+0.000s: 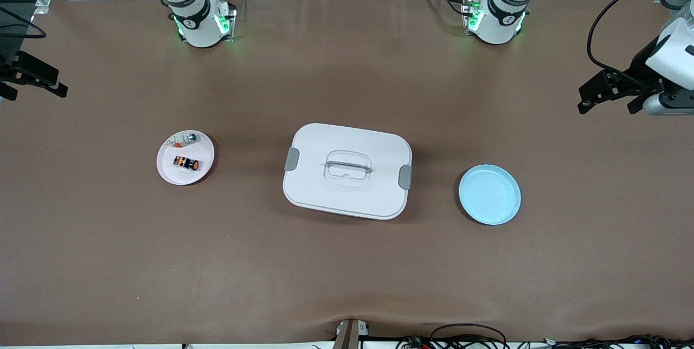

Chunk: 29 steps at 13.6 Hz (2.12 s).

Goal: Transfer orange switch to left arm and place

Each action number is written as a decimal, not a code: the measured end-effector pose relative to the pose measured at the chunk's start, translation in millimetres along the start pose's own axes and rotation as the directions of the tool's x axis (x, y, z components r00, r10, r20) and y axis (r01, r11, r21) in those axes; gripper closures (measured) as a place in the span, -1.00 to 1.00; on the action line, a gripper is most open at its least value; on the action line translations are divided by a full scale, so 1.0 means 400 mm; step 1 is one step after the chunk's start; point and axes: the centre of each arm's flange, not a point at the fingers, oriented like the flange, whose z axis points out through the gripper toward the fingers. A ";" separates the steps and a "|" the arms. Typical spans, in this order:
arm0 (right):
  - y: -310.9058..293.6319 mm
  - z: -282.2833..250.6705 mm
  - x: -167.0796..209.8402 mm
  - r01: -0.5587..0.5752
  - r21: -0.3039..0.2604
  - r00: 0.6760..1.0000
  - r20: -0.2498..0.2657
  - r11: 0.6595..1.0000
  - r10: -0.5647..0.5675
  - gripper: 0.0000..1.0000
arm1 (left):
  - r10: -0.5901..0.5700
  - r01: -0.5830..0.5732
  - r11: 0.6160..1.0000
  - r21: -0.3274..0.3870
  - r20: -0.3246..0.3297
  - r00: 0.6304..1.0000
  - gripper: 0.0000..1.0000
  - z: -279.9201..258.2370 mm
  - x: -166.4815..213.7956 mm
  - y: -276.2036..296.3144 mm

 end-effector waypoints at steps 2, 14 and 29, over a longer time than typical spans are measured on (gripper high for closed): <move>0.005 0.000 0.000 -0.004 0.000 1.000 0.000 1.000 0.004 -1.00 | -0.001 0.001 1.000 0.000 0.000 1.000 -1.00 0.000 0.000 -0.001; 0.060 -0.002 -0.003 -0.044 0.000 0.999 -0.008 0.999 0.044 -1.00 | 0.000 0.000 1.000 0.000 -0.001 1.000 -1.00 -0.001 0.000 0.000; 0.076 0.402 0.095 -0.170 0.015 0.983 0.078 0.985 0.168 -1.00 | 0.000 0.000 1.000 0.000 -0.003 1.000 -1.00 -0.003 0.001 0.000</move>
